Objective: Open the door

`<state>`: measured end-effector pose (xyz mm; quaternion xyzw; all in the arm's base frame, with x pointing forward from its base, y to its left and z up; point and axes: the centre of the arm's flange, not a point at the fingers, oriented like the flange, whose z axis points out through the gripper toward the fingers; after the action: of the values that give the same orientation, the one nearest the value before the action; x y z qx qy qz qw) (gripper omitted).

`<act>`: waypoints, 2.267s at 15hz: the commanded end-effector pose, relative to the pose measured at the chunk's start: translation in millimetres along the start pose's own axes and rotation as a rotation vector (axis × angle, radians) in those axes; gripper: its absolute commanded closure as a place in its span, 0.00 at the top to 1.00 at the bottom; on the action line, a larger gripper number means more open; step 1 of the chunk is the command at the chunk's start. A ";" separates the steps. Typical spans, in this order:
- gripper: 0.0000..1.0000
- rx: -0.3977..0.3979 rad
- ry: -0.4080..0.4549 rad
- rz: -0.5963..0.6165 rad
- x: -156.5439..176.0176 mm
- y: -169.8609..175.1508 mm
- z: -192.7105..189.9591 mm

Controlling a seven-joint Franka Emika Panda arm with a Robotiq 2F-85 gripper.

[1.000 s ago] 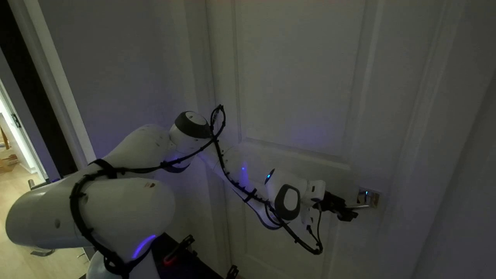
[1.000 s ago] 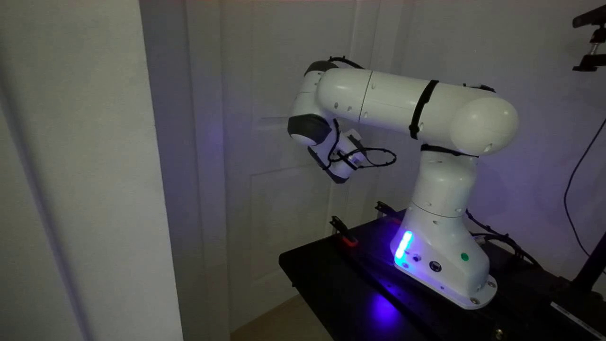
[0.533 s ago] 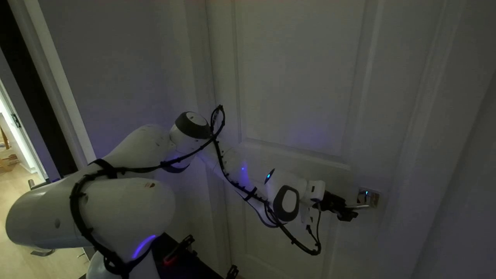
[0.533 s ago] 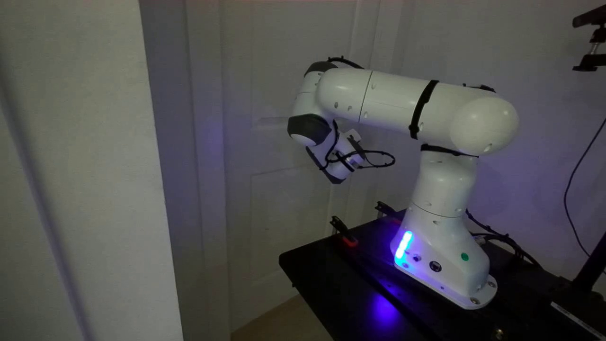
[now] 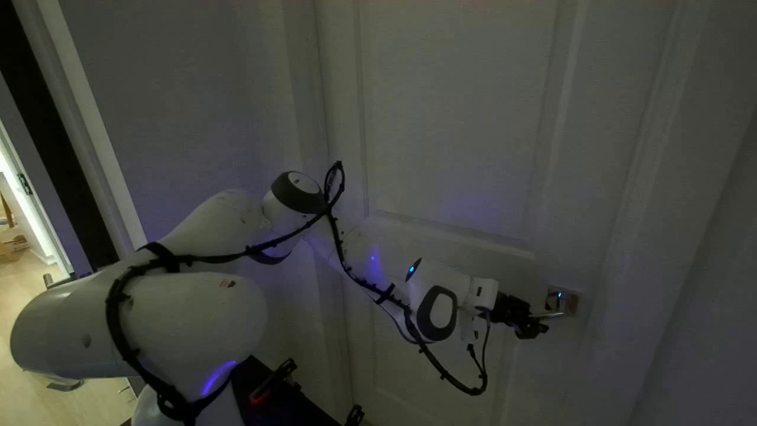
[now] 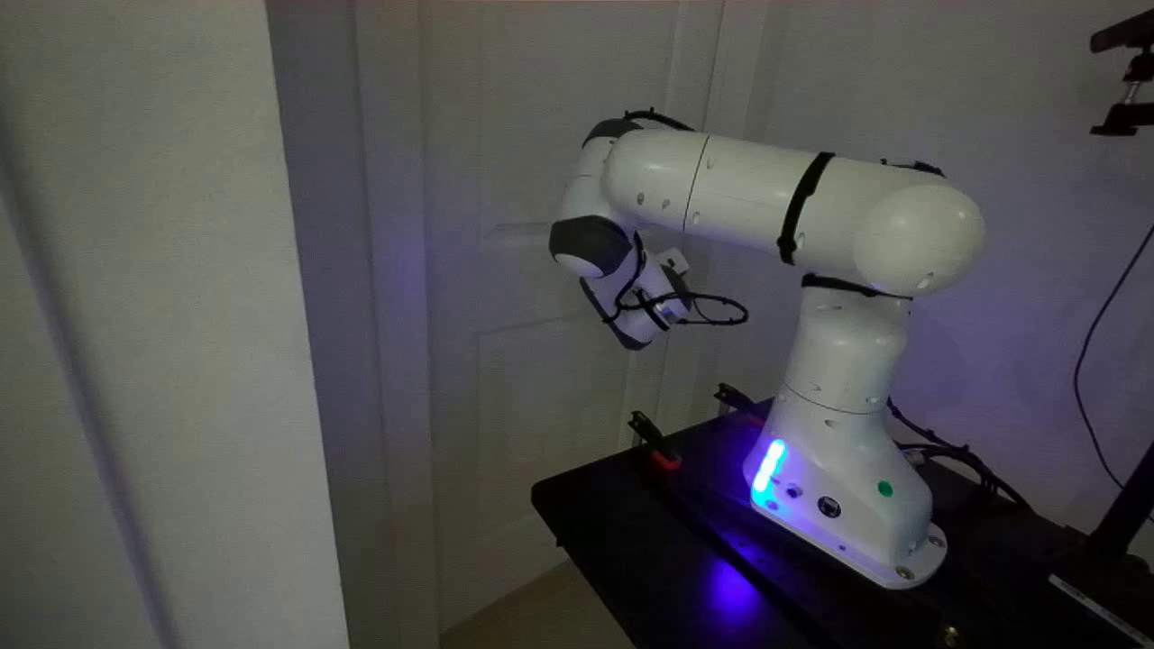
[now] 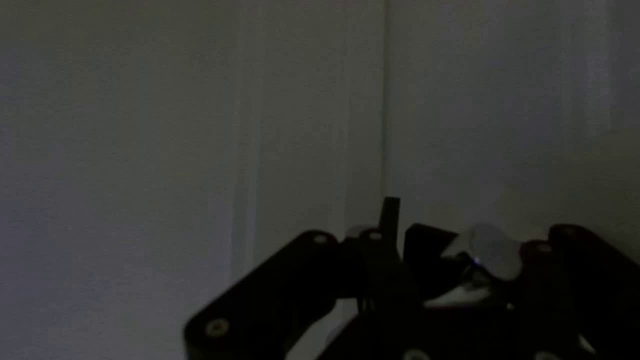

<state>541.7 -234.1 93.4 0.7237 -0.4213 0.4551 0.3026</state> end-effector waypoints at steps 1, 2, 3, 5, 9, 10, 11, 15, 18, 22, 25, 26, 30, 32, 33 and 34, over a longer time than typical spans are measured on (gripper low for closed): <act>0.01 -0.007 0.045 0.039 7.4 0.2 49.1; 0.01 -0.011 0.049 0.055 11.5 -1.3 53.5; 0.01 -0.017 0.057 0.065 17.4 0.0 58.8; 0.01 -0.021 0.044 0.064 15.6 0.6 61.9; 0.01 -0.048 0.016 0.042 5.0 -2.2 60.4; 0.01 -0.080 -0.006 0.003 0.6 -0.9 62.4; 0.01 -0.116 -0.013 -0.050 -1.8 1.1 64.4; 0.01 -0.153 0.007 -0.180 1.4 11.1 66.9; 0.01 -0.169 0.004 -0.251 -0.5 18.8 66.5; 0.01 -0.182 0.025 -0.323 -13.2 31.4 69.5; 0.01 -0.189 0.036 -0.345 -11.1 32.5 69.9; 0.01 -0.191 0.041 -0.346 -9.8 32.1 70.0; 0.01 -0.173 0.065 -0.326 -4.1 30.0 73.3; 0.01 -0.131 0.074 -0.296 -4.0 24.3 78.3; 0.01 -0.118 0.080 -0.282 -3.1 21.7 80.4; 0.01 -0.108 0.082 -0.261 -2.7 18.9 82.4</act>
<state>543.1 -271.8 108.5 0.7652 -0.3173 0.4000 0.3921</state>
